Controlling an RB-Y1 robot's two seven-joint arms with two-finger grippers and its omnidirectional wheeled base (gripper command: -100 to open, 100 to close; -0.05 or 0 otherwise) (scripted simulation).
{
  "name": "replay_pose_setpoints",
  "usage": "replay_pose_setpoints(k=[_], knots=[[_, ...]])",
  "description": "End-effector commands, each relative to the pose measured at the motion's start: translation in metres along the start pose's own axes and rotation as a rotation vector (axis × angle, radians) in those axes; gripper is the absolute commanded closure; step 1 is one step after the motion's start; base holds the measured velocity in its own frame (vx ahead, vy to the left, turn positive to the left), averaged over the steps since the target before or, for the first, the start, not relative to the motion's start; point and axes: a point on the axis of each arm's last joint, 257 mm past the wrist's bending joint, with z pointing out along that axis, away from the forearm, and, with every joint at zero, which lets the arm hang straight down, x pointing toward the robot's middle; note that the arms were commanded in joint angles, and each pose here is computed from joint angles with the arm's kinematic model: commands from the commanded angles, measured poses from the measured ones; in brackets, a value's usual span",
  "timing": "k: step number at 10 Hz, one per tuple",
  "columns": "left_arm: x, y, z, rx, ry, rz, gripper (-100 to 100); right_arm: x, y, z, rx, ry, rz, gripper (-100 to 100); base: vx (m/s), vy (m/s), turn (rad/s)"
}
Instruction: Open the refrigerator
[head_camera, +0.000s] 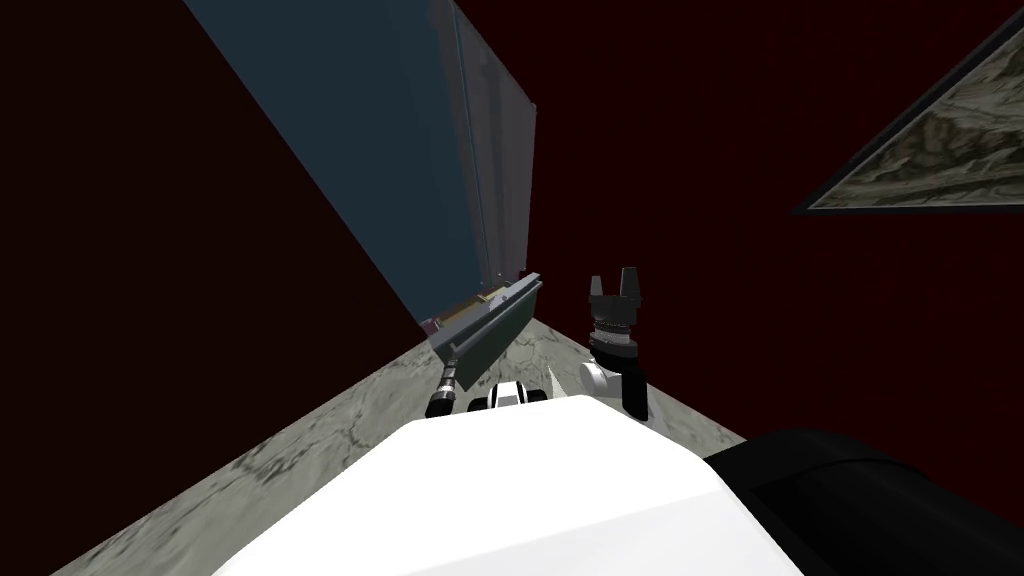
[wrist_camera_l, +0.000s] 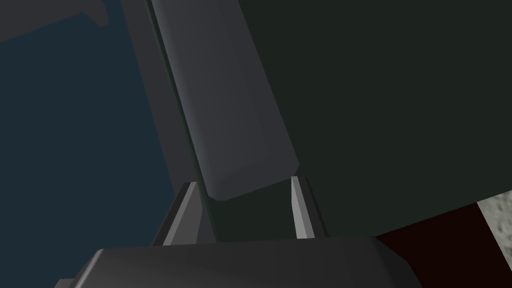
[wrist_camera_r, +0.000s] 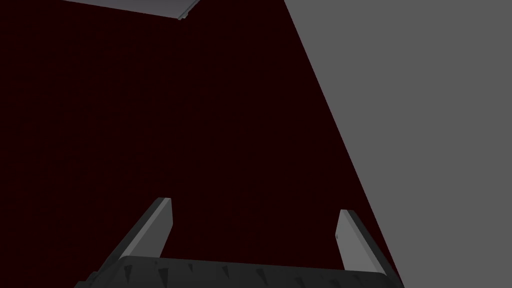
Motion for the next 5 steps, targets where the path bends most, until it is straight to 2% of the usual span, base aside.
replay_pose_setpoints(k=[1,3,4,5], knots=[[0.0056,0.0025,-0.0045,-0.009,0.006,0.0,100,0.0,0.0,0.0,0.0,0.0,0.0,0,-0.11,-0.123,0.013],[0.0101,0.0033,-0.0077,-0.013,0.01,0.001,100,0.0,0.0,0.0,0.0,0.0,0.0,0,-0.141,-0.145,0.017],[0.0061,-0.0007,-0.0047,0.002,0.004,0.002,100,0.0,0.0,0.0,0.0,0.0,0.0,0,-0.079,-0.074,0.008],[0.0107,0.0014,-0.0078,-0.005,0.009,0.002,100,0.0,0.0,0.0,0.0,0.0,0.0,0,-0.102,-0.09,0.015]])
